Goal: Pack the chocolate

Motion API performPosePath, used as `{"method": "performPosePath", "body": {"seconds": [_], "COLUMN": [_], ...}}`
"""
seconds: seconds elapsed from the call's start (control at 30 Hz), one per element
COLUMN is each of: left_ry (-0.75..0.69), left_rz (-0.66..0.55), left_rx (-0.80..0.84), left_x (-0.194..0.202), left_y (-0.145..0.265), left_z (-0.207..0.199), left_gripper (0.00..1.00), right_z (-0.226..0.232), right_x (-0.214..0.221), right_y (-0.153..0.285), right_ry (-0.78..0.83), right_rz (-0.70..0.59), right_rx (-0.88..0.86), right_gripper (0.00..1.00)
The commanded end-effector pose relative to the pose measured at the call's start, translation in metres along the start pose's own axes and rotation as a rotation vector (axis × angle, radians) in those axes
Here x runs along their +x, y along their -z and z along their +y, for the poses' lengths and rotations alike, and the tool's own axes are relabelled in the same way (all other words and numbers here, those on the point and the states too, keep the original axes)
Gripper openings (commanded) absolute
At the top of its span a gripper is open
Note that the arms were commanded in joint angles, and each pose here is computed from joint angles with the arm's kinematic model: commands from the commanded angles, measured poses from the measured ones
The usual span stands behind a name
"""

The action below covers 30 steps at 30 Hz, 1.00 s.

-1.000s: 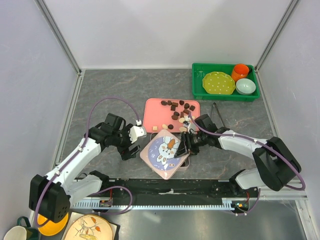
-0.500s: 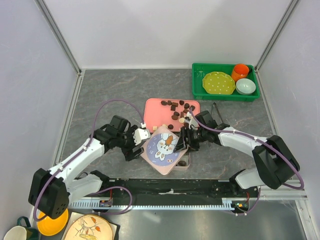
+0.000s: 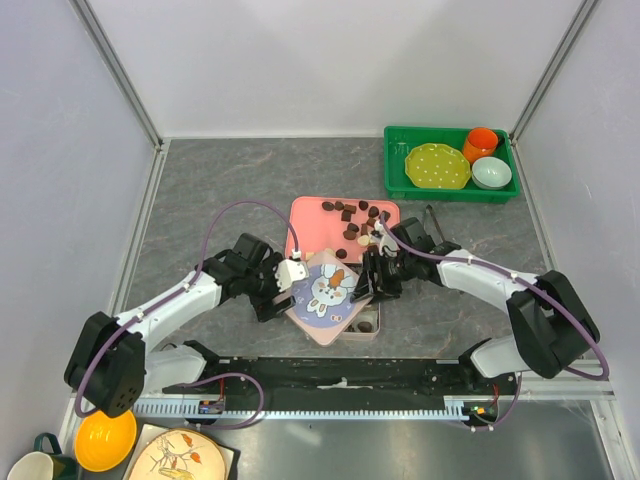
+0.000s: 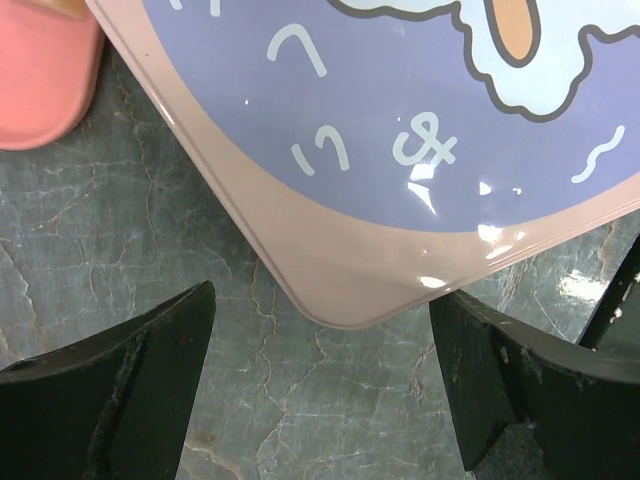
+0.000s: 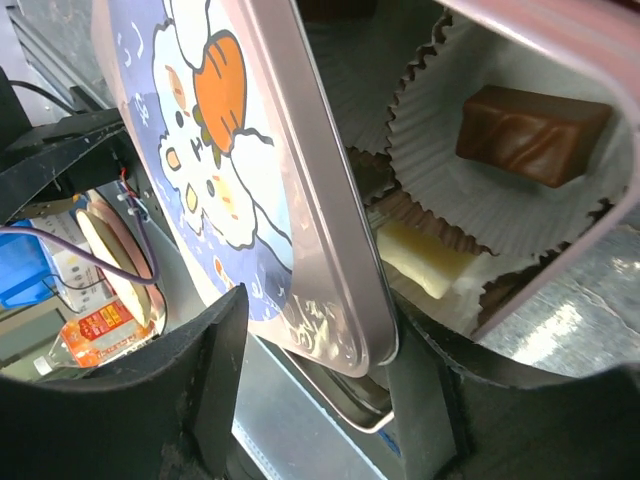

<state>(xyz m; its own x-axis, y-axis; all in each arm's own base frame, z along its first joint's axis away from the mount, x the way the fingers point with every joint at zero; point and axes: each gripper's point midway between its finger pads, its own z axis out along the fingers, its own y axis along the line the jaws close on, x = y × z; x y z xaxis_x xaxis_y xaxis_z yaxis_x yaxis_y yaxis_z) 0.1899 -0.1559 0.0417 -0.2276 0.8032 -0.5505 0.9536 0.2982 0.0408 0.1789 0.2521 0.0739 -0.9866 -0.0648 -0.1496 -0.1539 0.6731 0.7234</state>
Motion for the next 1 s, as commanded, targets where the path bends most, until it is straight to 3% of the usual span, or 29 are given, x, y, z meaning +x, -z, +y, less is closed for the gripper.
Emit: {"method": "performPosePath", "body": {"seconds": [0.0,0.47,0.67,0.73,0.83,0.87,0.97], "left_ry": [0.012,0.008,0.014,0.012,0.01,0.01,0.007], "left_rz": [-0.055,-0.068,-0.073,-0.073,-0.07,-0.069,-0.069], "left_rx": [-0.033,-0.036,-0.026,-0.028,-0.029,-0.029,-0.03], "left_x": [-0.015,-0.023,-0.025,-0.026,-0.027,-0.028,-0.028], "left_y": [0.0,0.001,0.001,0.002,0.002,0.002,0.003], "left_z": [0.006,0.007,0.005,0.005,0.006,0.006,0.007], "left_gripper": [0.94,0.94,0.93,0.93,0.93,0.93,0.92], "right_z": [0.009,-0.006,-0.025,-0.037,-0.063,-0.071,-0.084], "right_x": [-0.016,-0.002,-0.012,-0.016,-0.025,-0.029,-0.03], "right_y": [0.015,0.052,0.067,0.072,0.081,0.084,0.075], "right_ry": [0.067,0.125,0.09,0.057,-0.012,-0.029,-0.066], "right_rz": [-0.045,-0.057,-0.155,-0.188,-0.257,-0.281,-0.277], "right_rx": [0.019,0.174,0.285,0.353,0.468,0.496,0.516], "right_gripper": [0.61,0.63,0.62,0.59,0.48,0.4,0.3]}}
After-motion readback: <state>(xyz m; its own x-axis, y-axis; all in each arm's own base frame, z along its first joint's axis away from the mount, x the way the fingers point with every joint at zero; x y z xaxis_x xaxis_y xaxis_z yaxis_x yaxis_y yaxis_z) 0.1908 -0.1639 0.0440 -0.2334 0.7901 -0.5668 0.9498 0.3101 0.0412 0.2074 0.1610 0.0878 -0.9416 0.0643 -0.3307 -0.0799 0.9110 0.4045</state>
